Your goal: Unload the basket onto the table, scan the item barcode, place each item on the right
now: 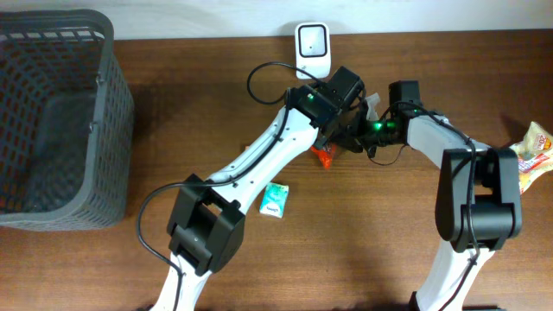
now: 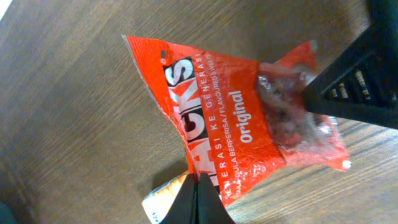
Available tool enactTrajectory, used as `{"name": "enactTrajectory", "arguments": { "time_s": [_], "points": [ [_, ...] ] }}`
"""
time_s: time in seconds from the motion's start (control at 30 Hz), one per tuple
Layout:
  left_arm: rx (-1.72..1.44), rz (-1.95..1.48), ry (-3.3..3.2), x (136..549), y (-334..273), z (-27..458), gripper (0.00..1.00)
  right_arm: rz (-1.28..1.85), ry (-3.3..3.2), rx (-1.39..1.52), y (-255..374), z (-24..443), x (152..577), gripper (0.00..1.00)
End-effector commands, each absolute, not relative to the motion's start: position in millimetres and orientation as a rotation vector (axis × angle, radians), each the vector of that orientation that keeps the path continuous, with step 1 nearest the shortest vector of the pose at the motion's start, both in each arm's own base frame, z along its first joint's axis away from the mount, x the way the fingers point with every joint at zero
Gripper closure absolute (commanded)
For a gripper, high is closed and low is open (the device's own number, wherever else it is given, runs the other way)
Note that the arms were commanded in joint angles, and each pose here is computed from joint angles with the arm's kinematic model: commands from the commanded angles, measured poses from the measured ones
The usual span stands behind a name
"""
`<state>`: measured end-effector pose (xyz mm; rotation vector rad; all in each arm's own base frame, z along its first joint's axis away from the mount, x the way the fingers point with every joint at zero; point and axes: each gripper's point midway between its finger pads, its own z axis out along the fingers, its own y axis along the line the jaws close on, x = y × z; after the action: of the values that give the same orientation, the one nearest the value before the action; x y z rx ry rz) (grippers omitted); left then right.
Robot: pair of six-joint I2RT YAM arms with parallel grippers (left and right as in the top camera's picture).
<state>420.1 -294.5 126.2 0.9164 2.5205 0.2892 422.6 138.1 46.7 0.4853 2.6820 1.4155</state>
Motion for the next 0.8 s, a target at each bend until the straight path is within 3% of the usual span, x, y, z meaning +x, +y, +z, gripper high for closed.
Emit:
{"name": "enactTrajectory", "arguments": {
  "time_s": [0.0, 0.3, 0.53, 0.77],
  "points": [
    [0.855, 0.152, 2.457, 417, -301, 177, 1.0, 1.41, 2.714, 0.515, 144, 37, 419, 0.96],
    [0.879, 0.016, 2.425, 405, -317, 200, 1.0, 1.457, 2.709, 0.495, 176, 44, 420, 0.96],
    [0.995, -0.318, 2.462, 373, -353, 197, 1.0, 1.495, 2.66, 0.494, 175, 51, 428, 0.96],
    [0.978, -0.335, 2.495, 367, -355, 192, 1.0, 1.33, 2.643, 0.679, 62, 74, 446, 0.96]
  ]
}}
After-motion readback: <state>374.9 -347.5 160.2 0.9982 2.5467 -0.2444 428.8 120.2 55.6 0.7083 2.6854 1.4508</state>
